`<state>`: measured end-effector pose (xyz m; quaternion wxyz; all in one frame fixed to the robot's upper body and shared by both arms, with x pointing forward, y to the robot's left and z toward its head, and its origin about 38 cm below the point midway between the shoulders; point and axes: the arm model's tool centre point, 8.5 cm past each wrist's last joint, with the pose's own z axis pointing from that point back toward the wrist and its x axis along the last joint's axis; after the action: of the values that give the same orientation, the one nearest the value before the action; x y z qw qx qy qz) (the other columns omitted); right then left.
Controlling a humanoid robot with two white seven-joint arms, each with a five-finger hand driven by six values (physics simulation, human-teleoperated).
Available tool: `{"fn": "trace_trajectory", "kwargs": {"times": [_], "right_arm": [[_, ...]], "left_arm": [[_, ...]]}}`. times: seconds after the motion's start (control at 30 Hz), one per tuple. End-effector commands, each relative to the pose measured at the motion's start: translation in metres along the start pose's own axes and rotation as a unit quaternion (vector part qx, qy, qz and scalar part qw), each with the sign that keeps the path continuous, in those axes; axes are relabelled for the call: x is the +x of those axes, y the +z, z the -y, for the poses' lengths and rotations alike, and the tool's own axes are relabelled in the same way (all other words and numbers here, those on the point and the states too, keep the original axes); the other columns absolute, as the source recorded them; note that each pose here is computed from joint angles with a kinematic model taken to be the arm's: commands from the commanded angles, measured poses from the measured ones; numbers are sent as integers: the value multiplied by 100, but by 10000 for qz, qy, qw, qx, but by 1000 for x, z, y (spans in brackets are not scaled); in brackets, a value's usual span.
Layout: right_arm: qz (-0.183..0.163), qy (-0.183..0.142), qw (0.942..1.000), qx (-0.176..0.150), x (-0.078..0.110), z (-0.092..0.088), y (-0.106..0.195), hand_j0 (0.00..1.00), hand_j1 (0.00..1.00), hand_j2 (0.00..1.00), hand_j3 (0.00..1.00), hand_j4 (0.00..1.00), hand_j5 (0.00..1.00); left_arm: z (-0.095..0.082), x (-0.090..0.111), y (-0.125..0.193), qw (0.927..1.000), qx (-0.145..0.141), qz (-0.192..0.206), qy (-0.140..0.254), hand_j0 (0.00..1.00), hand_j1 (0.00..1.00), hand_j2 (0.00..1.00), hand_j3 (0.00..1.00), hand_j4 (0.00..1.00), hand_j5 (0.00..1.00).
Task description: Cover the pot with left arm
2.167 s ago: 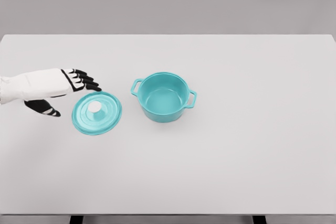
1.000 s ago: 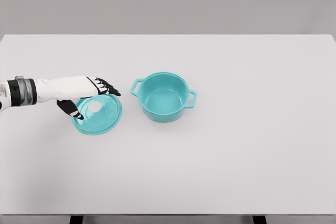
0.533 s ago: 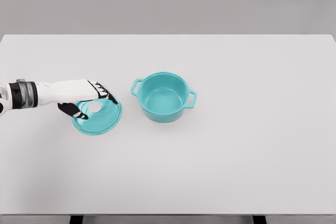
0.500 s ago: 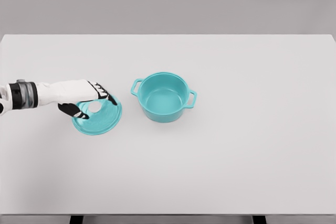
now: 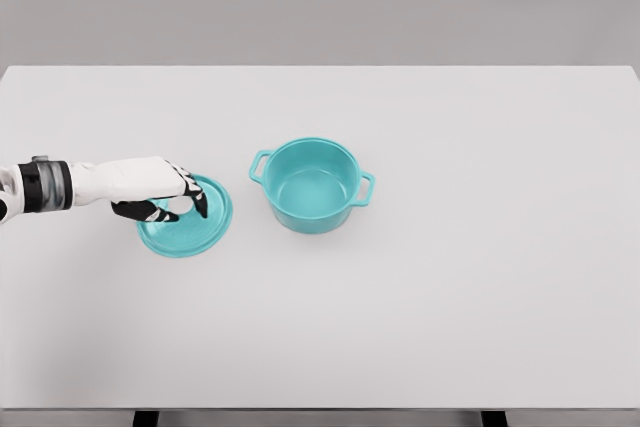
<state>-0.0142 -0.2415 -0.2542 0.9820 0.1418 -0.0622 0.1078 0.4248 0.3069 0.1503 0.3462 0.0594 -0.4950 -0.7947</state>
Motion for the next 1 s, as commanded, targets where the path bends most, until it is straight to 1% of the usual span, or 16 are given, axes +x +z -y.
{"fn": "trace_trajectory", "kwargs": {"times": [0.0, 0.1, 0.17, 0.4, 0.5, 0.6, 0.63, 0.67, 0.77, 0.8, 0.87, 0.97], "right_arm": [[2, 2, 10000, 7, 0, 0, 0, 100, 100, 100, 100, 100, 100], [2, 2, 10000, -1, 0, 0, 0, 100, 100, 100, 100, 100, 100], [2, 2, 10000, -1, 0, 0, 0, 100, 100, 100, 100, 100, 100], [2, 2, 10000, 7, 0, 0, 0, 100, 100, 100, 100, 100, 100], [2, 2, 10000, -1, 0, 0, 0, 100, 100, 100, 100, 100, 100], [2, 2, 10000, -1, 0, 0, 0, 100, 100, 100, 100, 100, 100], [2, 2, 10000, -1, 0, 0, 0, 100, 100, 100, 100, 100, 100], [2, 2, 10000, -1, 0, 0, 0, 100, 100, 100, 100, 100, 100], [2, 2, 10000, 7, 0, 0, 0, 100, 100, 100, 100, 100, 100], [2, 2, 10000, -1, 0, 0, 0, 100, 100, 100, 100, 100, 100], [2, 2, 10000, 7, 0, 0, 0, 100, 100, 100, 100, 100, 100], [2, 2, 10000, -1, 0, 0, 0, 100, 100, 100, 100, 100, 100]], "left_arm": [[0, -1, 1, 10000, 14, -16, 31, 51, 51, 51, 51, 51, 51], [-1, -1, 1, 10000, 23, -13, 25, 51, 51, 51, 51, 51, 51], [-5, -2, 9, 10000, 39, -66, -45, 51, 51, 51, 51, 51, 51], [-51, 14, 34, 9978, 316, 31, -580, 51, 51, 51, 51, 51, 51], [-66, 22, 47, 9964, 414, 72, -736, 51, 51, 51, 51, 51, 51], [-77, 38, 53, 9942, 513, 260, -912, 51, 51, 51, 51, 51, 51], [-80, 40, 53, 9937, 530, 285, -946, 51, 51, 51, 51, 51, 51], [-79, 42, 50, 9937, 488, 328, -958, 51, 51, 51, 51, 51, 51], [-87, 50, 37, 9925, 409, 538, -1022, 51, 51, 51, 51, 51, 51], [-87, 53, 32, 9921, 392, 596, -1035, 51, 51, 51, 51, 51, 51], [-90, 60, 20, 9906, 436, 753, -1059, 51, 51, 51, 51, 51, 51], [-96, 67, 10, 9886, 454, 887, -1128, 51, 51, 51, 51, 51, 51]]}}
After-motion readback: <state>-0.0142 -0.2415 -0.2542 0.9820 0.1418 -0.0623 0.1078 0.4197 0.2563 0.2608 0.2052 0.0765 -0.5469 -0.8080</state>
